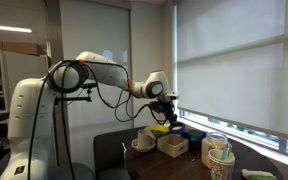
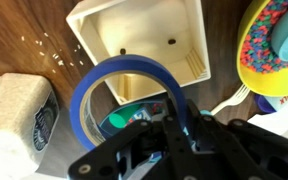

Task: Take the blue tape out of the box and put it on the table

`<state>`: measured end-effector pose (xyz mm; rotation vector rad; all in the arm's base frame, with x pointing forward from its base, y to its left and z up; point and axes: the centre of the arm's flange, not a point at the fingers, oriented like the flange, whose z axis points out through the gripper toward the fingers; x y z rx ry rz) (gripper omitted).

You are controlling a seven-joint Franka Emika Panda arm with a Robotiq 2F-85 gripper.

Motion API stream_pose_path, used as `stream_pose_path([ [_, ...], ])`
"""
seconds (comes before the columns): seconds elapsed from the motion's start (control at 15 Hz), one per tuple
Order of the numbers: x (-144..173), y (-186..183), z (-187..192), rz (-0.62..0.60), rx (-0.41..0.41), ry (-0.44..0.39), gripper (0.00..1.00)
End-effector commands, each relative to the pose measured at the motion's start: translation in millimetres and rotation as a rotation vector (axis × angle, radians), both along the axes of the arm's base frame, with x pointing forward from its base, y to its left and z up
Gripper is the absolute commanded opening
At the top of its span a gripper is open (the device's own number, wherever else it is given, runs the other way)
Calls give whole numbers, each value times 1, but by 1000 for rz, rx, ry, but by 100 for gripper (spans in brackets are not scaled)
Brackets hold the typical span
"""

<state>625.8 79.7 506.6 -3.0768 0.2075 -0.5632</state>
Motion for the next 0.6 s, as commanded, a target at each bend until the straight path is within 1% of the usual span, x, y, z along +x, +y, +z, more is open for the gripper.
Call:
stream_pose_path([
  [0.0,-24,-17,23,-114,-123,4,4],
  [0.07,-31,-32,25,-164,-140,18,4],
  [0.2,-48,-69,26,-282,-141,48,4],
  [0.27,-60,-90,24,-339,-122,63,4],
  [0.4,-77,-126,13,-431,-81,122,4],
  [0.53,-94,-154,-5,-492,-46,168,4],
])
